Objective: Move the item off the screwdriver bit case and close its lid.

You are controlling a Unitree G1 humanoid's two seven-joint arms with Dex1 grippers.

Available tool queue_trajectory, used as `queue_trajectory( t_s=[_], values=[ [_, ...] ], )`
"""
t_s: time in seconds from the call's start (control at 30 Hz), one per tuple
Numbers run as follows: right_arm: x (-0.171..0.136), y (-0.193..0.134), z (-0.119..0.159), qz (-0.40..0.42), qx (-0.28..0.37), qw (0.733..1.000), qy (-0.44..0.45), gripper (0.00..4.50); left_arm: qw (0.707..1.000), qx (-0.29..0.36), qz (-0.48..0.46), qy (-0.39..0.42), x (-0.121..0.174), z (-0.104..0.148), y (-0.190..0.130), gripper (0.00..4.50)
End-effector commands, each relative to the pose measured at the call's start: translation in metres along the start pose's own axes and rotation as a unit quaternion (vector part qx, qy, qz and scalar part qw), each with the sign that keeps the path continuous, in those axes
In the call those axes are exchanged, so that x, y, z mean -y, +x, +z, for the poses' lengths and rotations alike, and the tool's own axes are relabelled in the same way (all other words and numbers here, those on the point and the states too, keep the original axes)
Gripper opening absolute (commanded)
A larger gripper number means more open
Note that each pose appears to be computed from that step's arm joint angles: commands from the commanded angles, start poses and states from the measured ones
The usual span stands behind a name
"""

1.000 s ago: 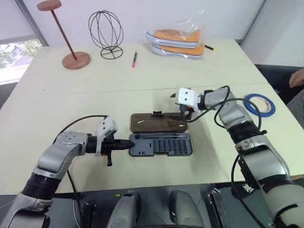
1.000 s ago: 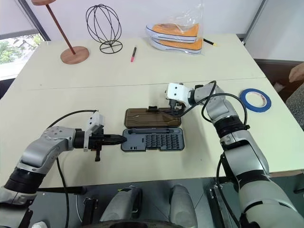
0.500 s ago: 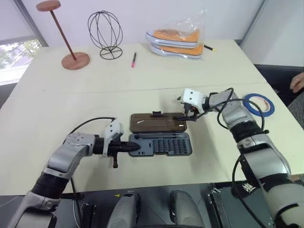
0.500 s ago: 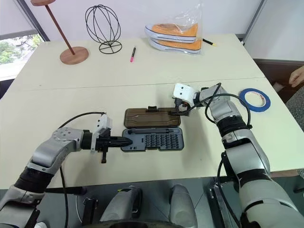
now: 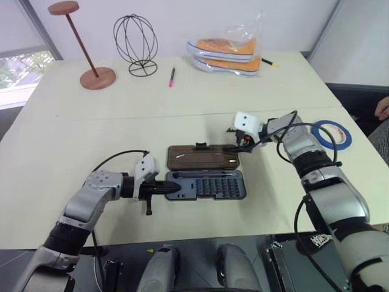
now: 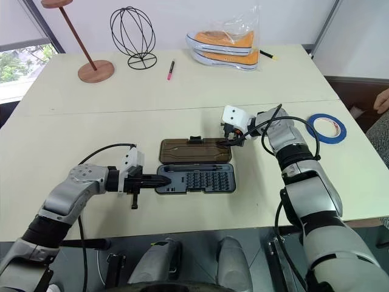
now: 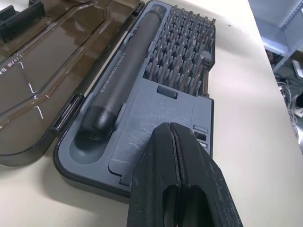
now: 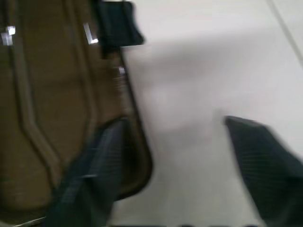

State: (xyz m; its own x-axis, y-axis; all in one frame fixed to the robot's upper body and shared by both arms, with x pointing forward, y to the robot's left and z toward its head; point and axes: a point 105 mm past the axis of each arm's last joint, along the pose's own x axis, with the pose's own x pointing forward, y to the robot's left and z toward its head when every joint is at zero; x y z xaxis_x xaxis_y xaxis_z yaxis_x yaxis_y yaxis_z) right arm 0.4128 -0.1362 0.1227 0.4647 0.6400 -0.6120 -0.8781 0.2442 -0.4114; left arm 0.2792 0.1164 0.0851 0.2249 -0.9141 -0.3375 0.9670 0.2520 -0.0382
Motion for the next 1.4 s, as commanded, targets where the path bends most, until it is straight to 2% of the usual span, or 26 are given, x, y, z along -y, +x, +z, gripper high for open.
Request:
queue_trajectory(
  t_s=[0.03, 0.1, 0.13, 0.4, 0.57, 0.73, 1.0, 1.1, 1.27, 1.4],
  values=[
    [-0.01, 0.006, -0.01, 0.023, -0.017, 1.0, 0.005, 1.21, 0.999, -0.023, 0.019, -0.014, -0.003, -0.014, -0.001, 0.0],
    [-0.013, 0.008, -0.012, 0.029, -0.021, 0.999, 0.005, 0.16, 0.999, -0.022, 0.02, -0.013, -0.003, -0.015, 0.0, 0.0],
    [-0.015, 0.009, -0.012, 0.033, -0.022, 0.999, 0.004, 0.07, 0.999, -0.022, 0.021, -0.013, -0.003, -0.015, 0.0, 0.0],
    [-0.021, 0.011, -0.011, 0.042, -0.026, 0.998, -0.046, 0.07, 0.999, -0.019, 0.028, -0.01, -0.004, -0.013, 0.001, 0.0],
    [-0.006, 0.002, 0.011, -0.026, -0.005, 0.987, -0.156, 0.07, 0.999, -0.019, 0.03, -0.009, -0.004, -0.013, 0.001, 0.0],
    [0.002, -0.024, 0.039, -0.091, 0.016, 0.964, -0.248, 0.07, 0.999, -0.021, 0.033, -0.008, -0.005, -0.013, 0.001, 0.0],
    [-0.022, -0.054, 0.07, -0.111, 0.052, 0.963, -0.241, 0.07, 0.999, -0.022, 0.036, -0.009, -0.008, -0.012, -0.001, 0.0],
    [-0.04, -0.066, 0.078, -0.099, 0.062, 0.966, -0.233, 0.07, 0.999, -0.024, 0.036, -0.009, -0.009, -0.012, 0.0, 0.0],
    [-0.062, -0.078, 0.078, -0.084, 0.061, 0.971, -0.217, 0.07, 0.999, -0.027, 0.034, -0.008, -0.013, -0.012, 0.001, 0.0],
    [-0.062, -0.071, 0.074, -0.09, 0.073, 0.98, -0.163, 0.07, 0.999, -0.026, 0.033, -0.007, -0.016, -0.011, 0.002, 0.0]
  ],
)
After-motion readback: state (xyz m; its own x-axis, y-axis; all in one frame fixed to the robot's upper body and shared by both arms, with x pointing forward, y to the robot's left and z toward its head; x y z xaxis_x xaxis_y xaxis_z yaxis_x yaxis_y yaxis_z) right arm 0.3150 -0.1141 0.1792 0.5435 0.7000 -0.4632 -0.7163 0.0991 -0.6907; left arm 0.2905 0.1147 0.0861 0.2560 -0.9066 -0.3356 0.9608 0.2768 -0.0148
